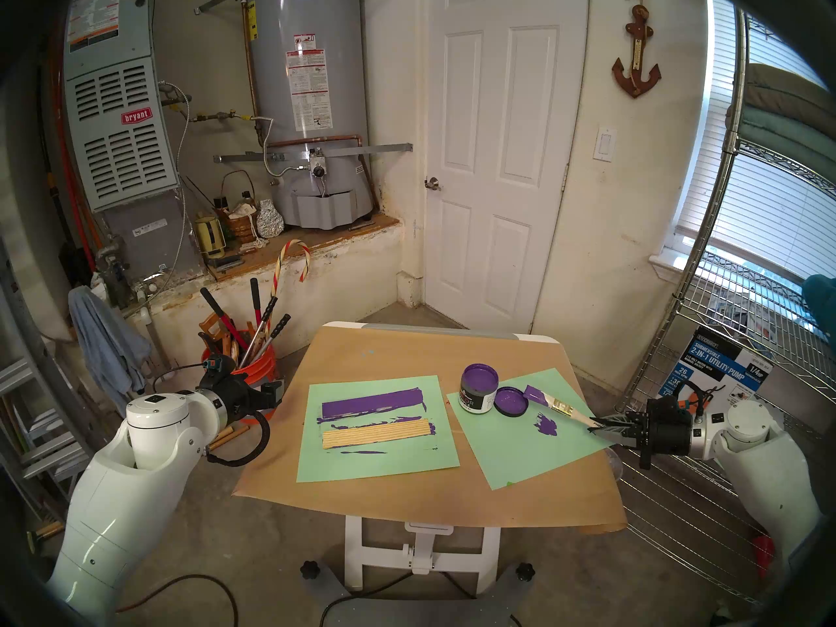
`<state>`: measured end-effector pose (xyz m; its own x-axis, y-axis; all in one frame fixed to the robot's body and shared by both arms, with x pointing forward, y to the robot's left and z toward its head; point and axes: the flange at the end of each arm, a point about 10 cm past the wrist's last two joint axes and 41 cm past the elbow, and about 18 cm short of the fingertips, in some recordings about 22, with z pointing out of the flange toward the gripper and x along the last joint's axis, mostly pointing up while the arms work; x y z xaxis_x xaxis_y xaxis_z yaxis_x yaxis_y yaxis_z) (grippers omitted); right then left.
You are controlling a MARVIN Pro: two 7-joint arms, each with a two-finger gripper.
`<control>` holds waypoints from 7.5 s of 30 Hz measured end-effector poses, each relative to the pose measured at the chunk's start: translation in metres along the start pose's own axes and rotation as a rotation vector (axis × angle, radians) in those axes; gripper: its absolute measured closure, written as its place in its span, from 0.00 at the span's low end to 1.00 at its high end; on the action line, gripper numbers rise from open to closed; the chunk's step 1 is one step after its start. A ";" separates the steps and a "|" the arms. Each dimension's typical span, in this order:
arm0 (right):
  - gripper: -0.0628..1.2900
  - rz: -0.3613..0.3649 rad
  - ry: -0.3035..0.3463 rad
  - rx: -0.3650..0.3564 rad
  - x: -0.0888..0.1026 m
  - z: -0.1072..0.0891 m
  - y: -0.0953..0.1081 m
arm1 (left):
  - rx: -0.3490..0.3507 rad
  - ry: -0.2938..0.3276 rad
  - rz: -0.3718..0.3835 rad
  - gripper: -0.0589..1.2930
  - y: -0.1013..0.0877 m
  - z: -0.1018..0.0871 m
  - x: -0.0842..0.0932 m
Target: Pick up brush, dip the brush into paint, and paint the wood
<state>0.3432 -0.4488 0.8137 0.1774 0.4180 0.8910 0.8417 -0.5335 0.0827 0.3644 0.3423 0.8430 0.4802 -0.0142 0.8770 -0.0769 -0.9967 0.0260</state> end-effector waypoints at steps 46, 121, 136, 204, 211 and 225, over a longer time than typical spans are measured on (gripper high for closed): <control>0.87 0.010 -0.084 -0.026 -0.015 -0.008 0.005 | 0.000 0.000 0.000 0.03 0.000 0.000 0.000; 0.69 0.021 -0.093 0.005 -0.012 0.000 -0.002 | 0.000 0.000 0.000 0.03 0.000 0.000 0.000; 0.64 0.028 -0.084 0.003 -0.012 0.001 -0.003 | 0.000 0.000 0.000 0.03 0.000 0.000 0.000; 0.07 0.902 0.421 -0.313 -0.032 -0.081 -0.108 | 0.000 -0.002 0.000 0.03 0.000 0.000 -0.001; 0.07 0.913 0.395 -0.334 -0.042 -0.070 -0.113 | 0.000 -0.002 0.000 0.03 0.000 0.000 -0.001; 0.07 0.944 0.382 -0.368 -0.064 -0.056 -0.116 | 0.000 -0.002 0.000 0.03 0.000 0.000 -0.001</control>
<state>0.2057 -0.4553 0.7725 0.4495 -0.5000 0.7402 0.2328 -0.7344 -0.6375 0.3643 0.3423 0.8425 0.4816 -0.0144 0.8763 -0.0771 -0.9967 0.0259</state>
